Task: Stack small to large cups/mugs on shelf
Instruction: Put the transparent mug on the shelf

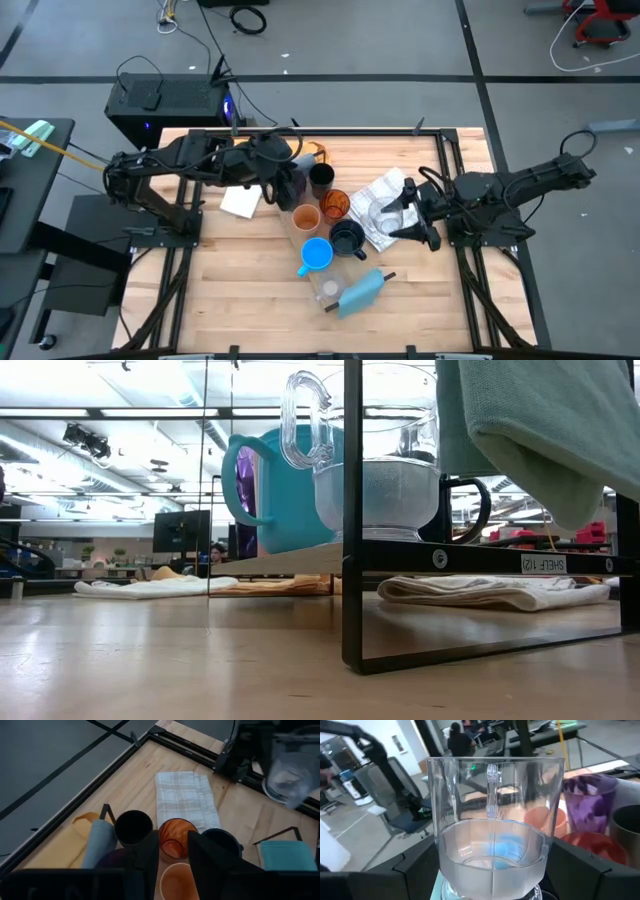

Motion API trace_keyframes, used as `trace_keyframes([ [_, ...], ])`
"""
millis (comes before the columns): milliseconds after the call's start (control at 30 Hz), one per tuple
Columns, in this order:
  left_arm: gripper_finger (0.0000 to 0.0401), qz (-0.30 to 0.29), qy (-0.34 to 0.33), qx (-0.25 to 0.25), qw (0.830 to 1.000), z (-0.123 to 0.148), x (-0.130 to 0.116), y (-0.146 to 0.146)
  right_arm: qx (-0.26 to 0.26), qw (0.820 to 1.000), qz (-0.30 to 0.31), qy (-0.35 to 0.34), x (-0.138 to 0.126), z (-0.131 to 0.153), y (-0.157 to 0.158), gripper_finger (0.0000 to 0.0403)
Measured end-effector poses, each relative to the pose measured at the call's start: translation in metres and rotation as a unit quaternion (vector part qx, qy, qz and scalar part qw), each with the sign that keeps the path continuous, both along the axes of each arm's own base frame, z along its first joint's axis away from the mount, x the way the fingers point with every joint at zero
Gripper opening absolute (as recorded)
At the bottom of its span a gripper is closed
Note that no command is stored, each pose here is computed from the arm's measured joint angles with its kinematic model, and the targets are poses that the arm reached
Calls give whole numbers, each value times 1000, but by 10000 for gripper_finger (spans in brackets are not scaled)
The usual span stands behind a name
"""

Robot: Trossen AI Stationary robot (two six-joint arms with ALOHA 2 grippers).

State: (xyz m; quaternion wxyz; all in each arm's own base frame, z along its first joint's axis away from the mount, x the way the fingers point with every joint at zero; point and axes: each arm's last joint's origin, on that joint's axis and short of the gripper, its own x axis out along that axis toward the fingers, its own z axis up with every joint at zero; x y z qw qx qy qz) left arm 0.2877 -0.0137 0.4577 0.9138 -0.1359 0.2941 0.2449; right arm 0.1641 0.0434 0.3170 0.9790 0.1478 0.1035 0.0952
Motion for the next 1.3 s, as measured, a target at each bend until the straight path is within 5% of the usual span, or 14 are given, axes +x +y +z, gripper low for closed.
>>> trace_keyframes([
  [300,107,-4,15,15,1000,-1,-1,5,-39,998,40,-33,1,-20,13,320],
  [1300,107,-54,13,77,996,4,4,6,-75,993,20,-88,-7,-111,9,319],
])
